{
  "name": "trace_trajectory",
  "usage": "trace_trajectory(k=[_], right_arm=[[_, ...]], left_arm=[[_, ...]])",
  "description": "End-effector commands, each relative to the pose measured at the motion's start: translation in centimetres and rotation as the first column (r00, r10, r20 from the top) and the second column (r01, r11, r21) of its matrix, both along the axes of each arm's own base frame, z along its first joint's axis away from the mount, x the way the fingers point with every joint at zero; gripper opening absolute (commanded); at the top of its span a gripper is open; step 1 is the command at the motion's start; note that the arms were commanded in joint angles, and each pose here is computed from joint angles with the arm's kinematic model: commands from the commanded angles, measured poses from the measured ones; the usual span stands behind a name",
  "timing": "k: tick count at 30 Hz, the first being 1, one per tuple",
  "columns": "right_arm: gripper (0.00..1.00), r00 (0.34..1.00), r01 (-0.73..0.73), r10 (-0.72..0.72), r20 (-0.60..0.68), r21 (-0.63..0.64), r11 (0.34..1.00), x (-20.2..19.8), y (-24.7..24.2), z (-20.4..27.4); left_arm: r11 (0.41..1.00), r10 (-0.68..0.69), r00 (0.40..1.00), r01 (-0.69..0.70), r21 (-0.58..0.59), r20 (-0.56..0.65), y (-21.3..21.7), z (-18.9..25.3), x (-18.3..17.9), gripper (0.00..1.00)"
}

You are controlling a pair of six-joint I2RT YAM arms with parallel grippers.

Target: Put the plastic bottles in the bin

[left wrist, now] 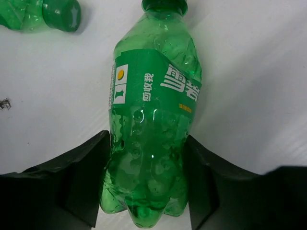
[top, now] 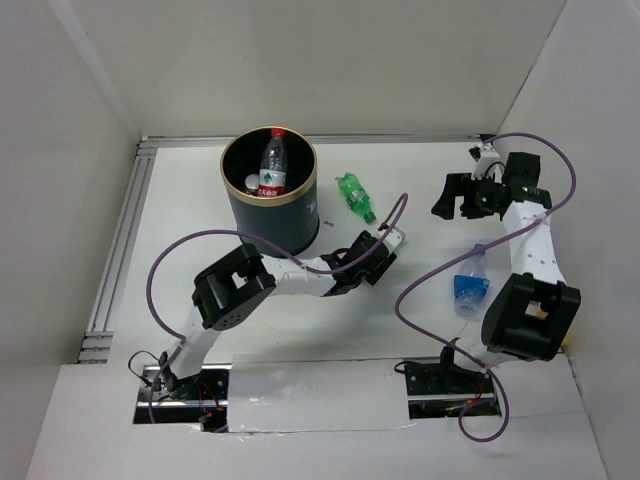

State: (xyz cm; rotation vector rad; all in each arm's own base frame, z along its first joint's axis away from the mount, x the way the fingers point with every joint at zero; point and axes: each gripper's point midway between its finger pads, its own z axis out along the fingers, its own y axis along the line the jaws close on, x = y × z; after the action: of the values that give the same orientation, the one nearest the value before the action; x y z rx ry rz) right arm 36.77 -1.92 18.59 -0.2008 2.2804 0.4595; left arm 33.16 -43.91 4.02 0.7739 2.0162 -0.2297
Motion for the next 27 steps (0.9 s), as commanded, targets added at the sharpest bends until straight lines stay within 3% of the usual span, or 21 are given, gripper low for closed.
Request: trace_trajectory(k=[1,3,7,8,12,13,17,19,21,22,24,25,27], right_arm=[[0.98,0.992,-0.043,0.045,0.121,-0.016,0.999,-0.5,0.1,3.1],[0.99,0.993,-0.053,0.052,0.104,0.002,0.999,-0.3,0.2,2.5],[1.00,0.990,-0.103,0.100,0.096,0.035,0.994,0.9,1.3,1.4],[1.00,0.990,-0.117,0.113,0.088,0.039,0.992,1.6,1.6,0.6],[1.00,0.973,-0.224,0.219,0.075,0.062,0.973,4.1,5.0,-0.5],[1.00,0.965,-0.245,0.240,0.103,0.041,0.969,5.4,5.8,0.4],[0.82,0.945,-0.317,0.315,0.089,0.015,0.948,9.2,11.2,-1.0],[0.82,0.952,-0.292,0.291,0.100,-0.002,0.956,11.7,12.5,-0.2],[0.93,0.949,-0.314,0.313,0.040,0.001,0.949,13.7,14.8,-3.1],[1.00,0.954,-0.296,0.298,0.037,-0.039,0.954,14.8,15.2,-3.7],[1.00,0.931,-0.355,0.361,0.052,-0.098,0.930,16.2,18.0,-4.7],[1.00,0.930,-0.353,0.363,0.060,-0.130,0.926,16.9,18.5,-5.1],[1.00,0.931,-0.352,0.362,0.052,-0.138,0.926,17.8,19.9,-6.5]], left_arm=[[1.000,-0.010,1.000,0.011,-0.028,0.024,-0.2,2.7,0.7,0.13],[0.998,-0.020,0.998,0.024,-0.060,0.065,-0.2,5.8,0.8,0.05],[0.970,0.019,0.973,0.038,-0.242,0.230,0.2,19.9,1.7,0.05],[0.957,0.073,0.957,0.012,-0.289,0.282,2.2,24.3,2.1,0.06],[0.900,0.287,0.897,-0.132,-0.416,0.336,10.1,32.4,4.6,0.10],[0.890,0.325,0.883,-0.165,-0.424,0.340,11.9,33.3,5.2,0.10],[0.846,0.482,0.808,-0.329,-0.419,0.339,20.2,34.1,8.1,0.14],[0.833,0.520,0.797,-0.392,-0.391,0.307,22.5,32.5,8.9,0.19],[0.818,0.555,0.784,-0.454,-0.352,0.278,25.4,30.4,9.7,0.21],[0.809,0.571,0.772,-0.470,-0.354,0.279,26.4,30.2,9.8,0.29],[0.798,0.587,0.767,-0.494,-0.345,0.260,28.2,29.1,10.6,0.43],[0.797,0.590,0.770,-0.507,-0.330,0.241,28.6,28.2,11.0,0.57],[0.802,0.585,0.781,-0.515,-0.303,0.221,28.8,27.2,11.9,0.73]])
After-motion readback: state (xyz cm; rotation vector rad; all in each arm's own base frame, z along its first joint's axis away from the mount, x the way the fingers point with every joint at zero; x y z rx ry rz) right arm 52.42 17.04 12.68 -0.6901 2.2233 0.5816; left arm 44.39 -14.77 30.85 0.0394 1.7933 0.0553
